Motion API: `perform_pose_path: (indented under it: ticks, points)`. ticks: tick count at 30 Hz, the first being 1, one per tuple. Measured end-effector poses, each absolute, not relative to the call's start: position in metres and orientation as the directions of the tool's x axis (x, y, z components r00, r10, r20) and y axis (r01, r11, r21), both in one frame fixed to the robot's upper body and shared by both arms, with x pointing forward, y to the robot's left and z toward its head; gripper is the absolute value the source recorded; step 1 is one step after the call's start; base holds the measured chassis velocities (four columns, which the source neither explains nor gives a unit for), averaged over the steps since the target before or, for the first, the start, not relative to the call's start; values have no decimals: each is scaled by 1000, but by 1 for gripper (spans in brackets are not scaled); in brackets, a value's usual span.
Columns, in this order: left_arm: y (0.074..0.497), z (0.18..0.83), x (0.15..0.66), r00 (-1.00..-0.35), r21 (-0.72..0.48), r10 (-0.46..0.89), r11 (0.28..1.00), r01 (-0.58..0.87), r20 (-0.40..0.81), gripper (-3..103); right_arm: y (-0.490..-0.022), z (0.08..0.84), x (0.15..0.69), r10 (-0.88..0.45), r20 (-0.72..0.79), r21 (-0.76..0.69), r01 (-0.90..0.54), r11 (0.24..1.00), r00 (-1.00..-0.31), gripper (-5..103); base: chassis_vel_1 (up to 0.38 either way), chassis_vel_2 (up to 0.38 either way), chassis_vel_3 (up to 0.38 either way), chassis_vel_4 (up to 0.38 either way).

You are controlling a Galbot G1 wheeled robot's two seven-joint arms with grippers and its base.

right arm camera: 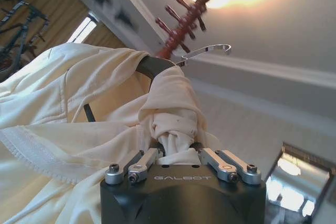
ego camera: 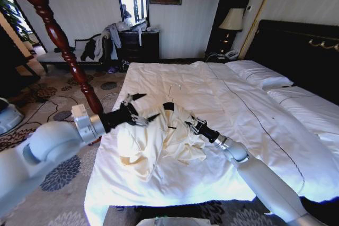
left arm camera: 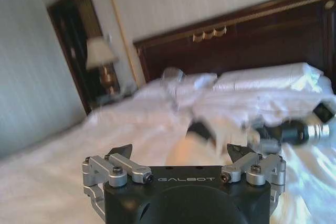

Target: Pick up the clothes from the bed and hang them on the clothes hanger.

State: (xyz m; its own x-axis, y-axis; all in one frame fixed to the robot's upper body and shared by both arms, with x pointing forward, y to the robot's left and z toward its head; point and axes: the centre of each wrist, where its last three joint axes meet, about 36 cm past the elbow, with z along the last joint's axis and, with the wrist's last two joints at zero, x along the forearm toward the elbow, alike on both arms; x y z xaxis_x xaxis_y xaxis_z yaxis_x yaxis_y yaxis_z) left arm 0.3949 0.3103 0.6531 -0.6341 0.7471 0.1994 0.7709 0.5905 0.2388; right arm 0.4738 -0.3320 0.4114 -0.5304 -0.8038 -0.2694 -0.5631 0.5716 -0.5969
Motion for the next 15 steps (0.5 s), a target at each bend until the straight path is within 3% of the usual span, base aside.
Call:
perform_pose_path:
  ticks: [11, 15]
  points:
    - [323, 625, 410, -545, 89, 793, 544, 835, 272, 103, -321, 440, 471, -839, -281, -691, -509, 513, -466, 20, 0, 0, 0, 0]
    - [324, 619, 411, -518, 68, 811, 521, 851, 273, 93, -318, 444, 472, -853, -268, -722, -493, 486, -448, 20, 0, 0, 0, 0]
